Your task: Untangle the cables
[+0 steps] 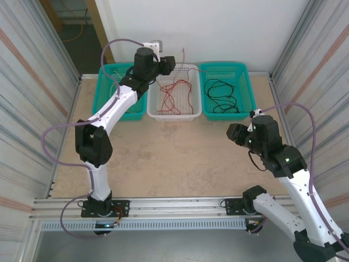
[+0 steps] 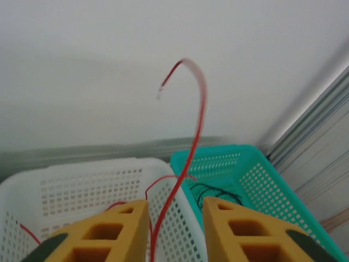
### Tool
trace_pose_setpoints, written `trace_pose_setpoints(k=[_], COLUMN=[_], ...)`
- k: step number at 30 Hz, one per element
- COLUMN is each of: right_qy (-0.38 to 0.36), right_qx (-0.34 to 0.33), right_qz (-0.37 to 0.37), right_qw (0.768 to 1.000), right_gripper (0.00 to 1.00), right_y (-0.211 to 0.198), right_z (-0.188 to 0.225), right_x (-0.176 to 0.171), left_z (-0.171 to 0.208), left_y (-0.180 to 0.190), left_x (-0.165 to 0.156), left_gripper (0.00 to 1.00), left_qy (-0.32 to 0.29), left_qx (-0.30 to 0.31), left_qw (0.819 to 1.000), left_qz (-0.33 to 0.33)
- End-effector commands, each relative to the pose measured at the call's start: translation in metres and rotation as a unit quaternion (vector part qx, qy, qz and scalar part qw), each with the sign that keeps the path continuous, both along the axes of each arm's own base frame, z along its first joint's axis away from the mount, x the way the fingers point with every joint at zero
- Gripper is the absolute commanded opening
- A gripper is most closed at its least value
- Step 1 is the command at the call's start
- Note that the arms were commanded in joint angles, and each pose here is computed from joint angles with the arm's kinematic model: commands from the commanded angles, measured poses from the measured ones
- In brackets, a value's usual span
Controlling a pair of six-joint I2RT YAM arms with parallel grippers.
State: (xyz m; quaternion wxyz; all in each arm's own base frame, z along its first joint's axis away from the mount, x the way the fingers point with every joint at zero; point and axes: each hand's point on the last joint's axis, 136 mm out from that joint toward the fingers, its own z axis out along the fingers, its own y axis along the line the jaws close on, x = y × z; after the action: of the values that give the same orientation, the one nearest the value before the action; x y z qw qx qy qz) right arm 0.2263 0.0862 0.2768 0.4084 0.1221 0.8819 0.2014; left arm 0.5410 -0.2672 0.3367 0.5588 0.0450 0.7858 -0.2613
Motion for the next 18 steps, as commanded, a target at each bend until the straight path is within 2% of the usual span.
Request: trace_pose_setpoints(k=[1, 5, 8, 11, 12, 14, 15, 18], right_qy=[-0.028, -0.062, -0.11, -0.155, -0.161, -0.155, -0.175, -0.245], right_qx=[-0.011, -0.012, -0.016, -0.01, -0.012, -0.006, -0.014, -0.075], right_qz=[-0.002, -0.008, -0.014, -0.061, -0.091, -0.171, -0.208, -0.204], right_qw=[1.0, 0.998, 0.994, 0.986, 0.983, 0.973, 0.962, 0.945], right_gripper=[0.48, 0.5, 0.55, 0.72, 0.98, 0.99, 0.99, 0.99], right_y=[-0.005, -0.008, -0.013, -0.029, -0.039, -0.064, -0.078, -0.086], right_z=[0.019, 0.036, 0.053, 0.058, 0.051, 0.026, 0.021, 0.009], right_x=[0.004, 0.008, 0.01, 0.012, 0.013, 0.01, 0.009, 0.017], left_z=[0.033, 0.058, 0.074, 0.074, 0.07, 0.056, 0.045, -0.006], left_y=[0.015, 0.032, 0.057, 0.096, 0.112, 0.146, 0.162, 0.215], left_x=[-0.015, -0.041, -0.074, -0.113, -0.126, -0.148, -0.157, -0.172], left_gripper=[0.65, 0.72, 0.76, 0.84, 0.87, 0.96, 0.99, 0.99], left_qy=[-0.028, -0.043, -0.056, -0.076, -0.081, -0.09, -0.097, -0.08], left_qx=[-0.027, -0.011, 0.023, 0.069, 0.091, 0.145, 0.183, 0.305], left_qw=[0.999, 0.999, 0.997, 0.991, 0.986, 0.972, 0.961, 0.909], left_qz=[0.019, 0.024, 0.041, 0.086, 0.11, 0.162, 0.185, 0.274])
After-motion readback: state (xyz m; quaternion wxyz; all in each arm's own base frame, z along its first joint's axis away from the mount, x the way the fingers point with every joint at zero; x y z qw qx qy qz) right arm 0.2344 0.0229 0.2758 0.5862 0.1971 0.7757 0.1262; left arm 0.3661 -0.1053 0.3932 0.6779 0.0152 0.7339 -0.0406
